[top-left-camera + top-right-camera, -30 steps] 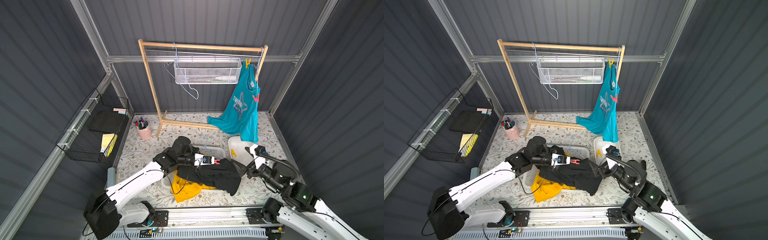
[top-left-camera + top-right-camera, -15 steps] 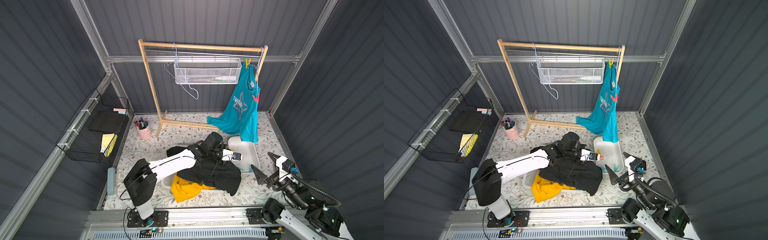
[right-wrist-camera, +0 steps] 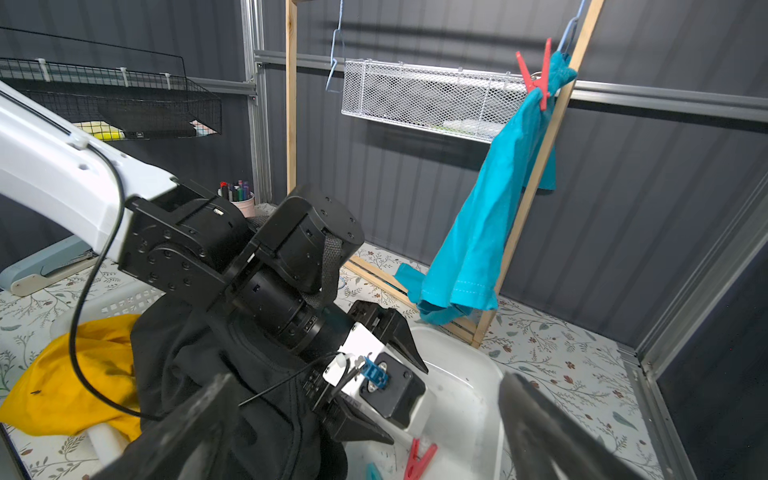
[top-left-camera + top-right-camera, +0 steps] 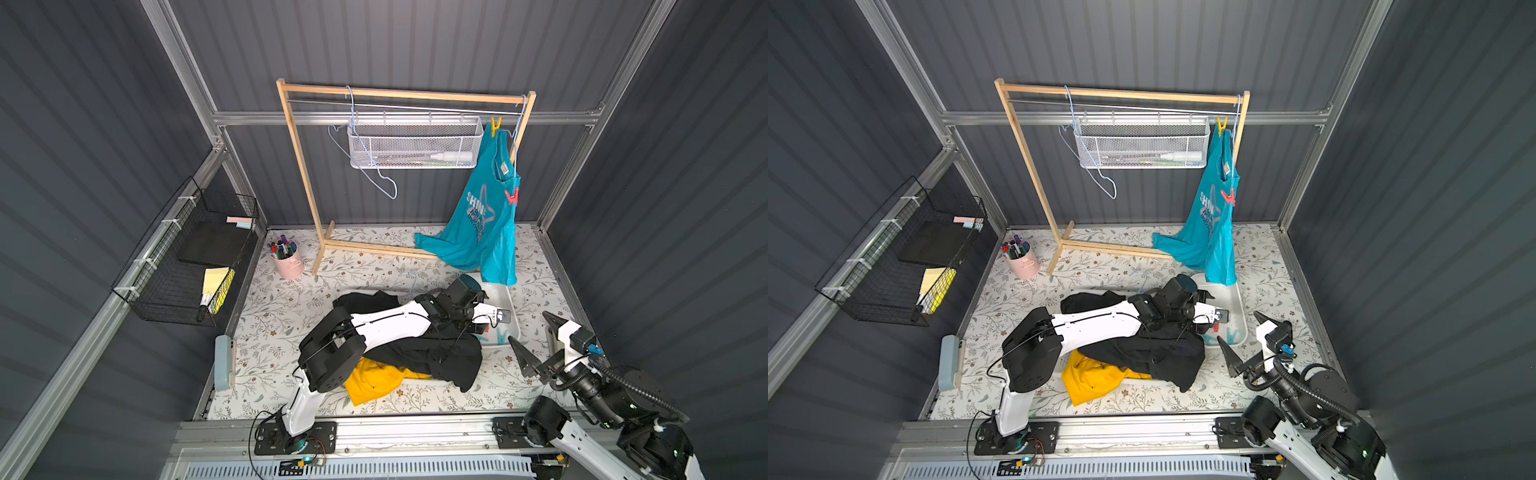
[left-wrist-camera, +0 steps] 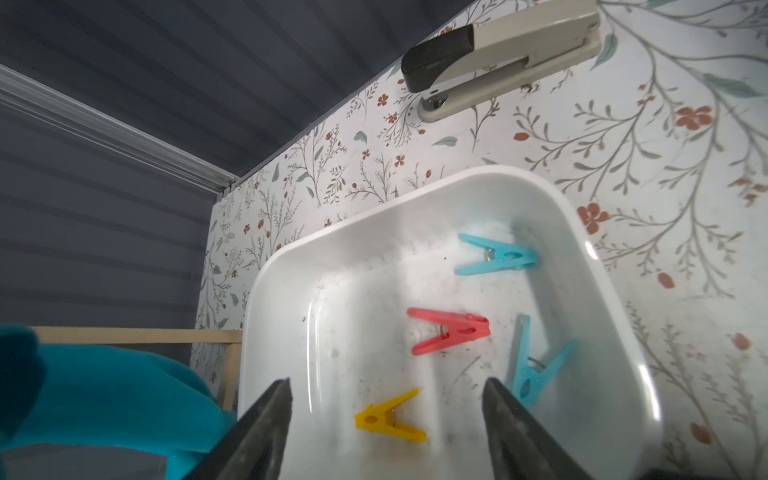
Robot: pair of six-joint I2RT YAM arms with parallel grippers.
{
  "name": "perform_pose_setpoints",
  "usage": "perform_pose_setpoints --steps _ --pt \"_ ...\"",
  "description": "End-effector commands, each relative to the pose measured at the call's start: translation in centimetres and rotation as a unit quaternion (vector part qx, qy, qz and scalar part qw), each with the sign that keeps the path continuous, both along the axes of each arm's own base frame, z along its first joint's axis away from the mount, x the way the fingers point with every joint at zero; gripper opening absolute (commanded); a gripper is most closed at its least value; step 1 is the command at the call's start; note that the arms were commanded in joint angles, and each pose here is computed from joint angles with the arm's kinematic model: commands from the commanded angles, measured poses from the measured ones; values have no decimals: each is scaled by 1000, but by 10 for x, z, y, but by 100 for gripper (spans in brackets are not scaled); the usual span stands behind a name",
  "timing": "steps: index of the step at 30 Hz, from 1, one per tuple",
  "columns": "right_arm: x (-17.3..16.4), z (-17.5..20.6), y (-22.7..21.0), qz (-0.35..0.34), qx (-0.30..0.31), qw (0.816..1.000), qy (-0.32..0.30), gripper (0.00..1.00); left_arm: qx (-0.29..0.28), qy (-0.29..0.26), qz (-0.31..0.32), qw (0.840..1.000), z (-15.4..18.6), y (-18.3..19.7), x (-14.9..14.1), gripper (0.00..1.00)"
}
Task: Remove the clothespins securing t-shirts to the hanger
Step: Place the clothespin in the storage box.
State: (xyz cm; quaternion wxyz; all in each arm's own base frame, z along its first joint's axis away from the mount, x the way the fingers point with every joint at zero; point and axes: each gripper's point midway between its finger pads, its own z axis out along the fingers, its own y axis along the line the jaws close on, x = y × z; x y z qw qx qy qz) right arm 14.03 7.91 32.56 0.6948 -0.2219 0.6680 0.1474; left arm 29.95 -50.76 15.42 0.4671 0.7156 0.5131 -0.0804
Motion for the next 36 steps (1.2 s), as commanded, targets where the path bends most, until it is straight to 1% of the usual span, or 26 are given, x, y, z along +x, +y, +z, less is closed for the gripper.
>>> perform_pose_setpoints --steps 1,2,6,11,15,19,20,23,25,30,33,34,36 --pt "3 -6 -4 -13 -5 1000 1 99 -16 -26 31 999 13 1 12 97" --pt "3 -7 -4 -14 -7 1000 2 99 -17 -28 33 999 14 3 11 99" --pt "4 -10 -4 -17 -6 1000 1 99 -12 -25 41 999 16 15 6 100" --pt "5 -15 -1 -14 -10 1000 6 99 -14 -31 60 998 27 37 1 100" --pt "5 -16 2 -6 -11 1000 9 99 -41 -39 85 995 47 51 -1 100" --pt "6 -15 10 9 -16 1000 17 99 -82 -46 81 992 76 58 -9 100" --pt "7 -16 13 14 -20 999 21 99 -77 -40 80 993 68 62 -13 100" --pt "11 -17 23 26 -29 998 39 99 -84 -48 77 992 72 67 -16 100" --pt "14 -20 31 37 -37 997 53 99 -84 -64 97 990 73 71 -8 100" --pt "26 -22 51 54 -42 995 78 99 -55 -101 148 982 65 73 18 100" --pt "32 -19 62 64 -34 994 86 99 -61 -126 208 968 75 88 40 100" --pt "34 -14 66 68 -26 994 86 99 -72 -123 230 963 81 96 48 100" --pt "38 -16 74 75 -30 991 103 99 -99 -90 271 953 89 118 63 100"
